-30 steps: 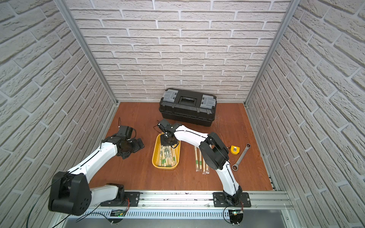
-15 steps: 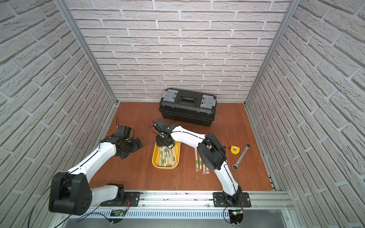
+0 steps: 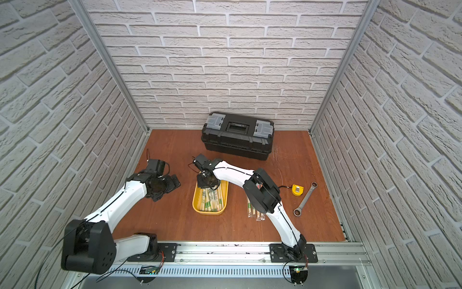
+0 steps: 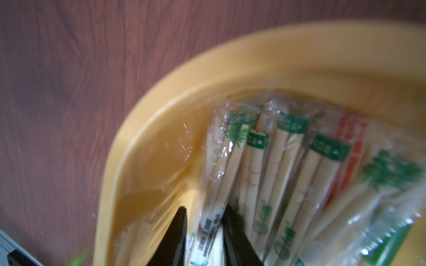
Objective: Take the paired disposable chopsticks out of the storage box
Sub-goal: Pick up the paired disposable chopsticks from the storage box.
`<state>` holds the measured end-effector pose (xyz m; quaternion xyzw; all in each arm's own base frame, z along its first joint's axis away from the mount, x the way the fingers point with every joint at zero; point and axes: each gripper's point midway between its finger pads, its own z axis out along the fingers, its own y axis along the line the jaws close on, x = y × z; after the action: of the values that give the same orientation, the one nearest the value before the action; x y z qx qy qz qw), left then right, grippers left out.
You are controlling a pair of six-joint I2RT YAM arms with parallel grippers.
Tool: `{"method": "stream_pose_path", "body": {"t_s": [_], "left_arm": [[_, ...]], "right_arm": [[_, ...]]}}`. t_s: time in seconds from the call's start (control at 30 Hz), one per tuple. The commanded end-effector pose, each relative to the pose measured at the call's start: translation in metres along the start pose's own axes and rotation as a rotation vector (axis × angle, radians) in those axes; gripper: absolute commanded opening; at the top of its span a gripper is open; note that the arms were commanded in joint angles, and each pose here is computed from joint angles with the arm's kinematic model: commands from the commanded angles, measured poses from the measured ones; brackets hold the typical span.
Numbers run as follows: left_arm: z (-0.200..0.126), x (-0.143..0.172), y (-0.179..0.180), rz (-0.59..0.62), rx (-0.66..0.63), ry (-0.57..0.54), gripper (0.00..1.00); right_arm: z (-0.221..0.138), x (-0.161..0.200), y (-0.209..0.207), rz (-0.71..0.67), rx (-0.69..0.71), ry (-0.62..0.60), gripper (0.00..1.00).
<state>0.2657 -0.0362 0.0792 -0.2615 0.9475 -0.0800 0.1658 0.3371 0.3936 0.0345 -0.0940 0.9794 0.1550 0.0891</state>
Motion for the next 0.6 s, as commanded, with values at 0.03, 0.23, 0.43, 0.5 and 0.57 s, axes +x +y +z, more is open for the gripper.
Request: {"method": "stream_pose_path", "body": {"t_s": [0.03, 0.23, 0.43, 0.5, 0.57], "left_arm": [[0.002, 0.002, 0.004, -0.003, 0.000, 0.002, 0.98], [0.002, 0.003, 0.003, -0.005, 0.009, 0.005, 0.98], [0.003, 0.003, 0.002, -0.007, 0.012, 0.005, 0.98], [0.003, 0.004, 0.001, -0.007, 0.015, 0.007, 0.98], [0.003, 0.003, 0.001, -0.010, 0.019, 0.006, 0.98]], "right_arm": [[-0.004, -0.002, 0.008, -0.005, -0.009, -0.005, 0.25], [-0.020, -0.004, 0.010, -0.008, -0.017, -0.025, 0.24], [-0.043, -0.010, 0.016, -0.017, -0.038, -0.072, 0.18], [-0.049, -0.012, 0.016, -0.018, -0.040, -0.085, 0.17], [-0.055, -0.013, 0.017, -0.020, -0.046, -0.094, 0.17]]}}
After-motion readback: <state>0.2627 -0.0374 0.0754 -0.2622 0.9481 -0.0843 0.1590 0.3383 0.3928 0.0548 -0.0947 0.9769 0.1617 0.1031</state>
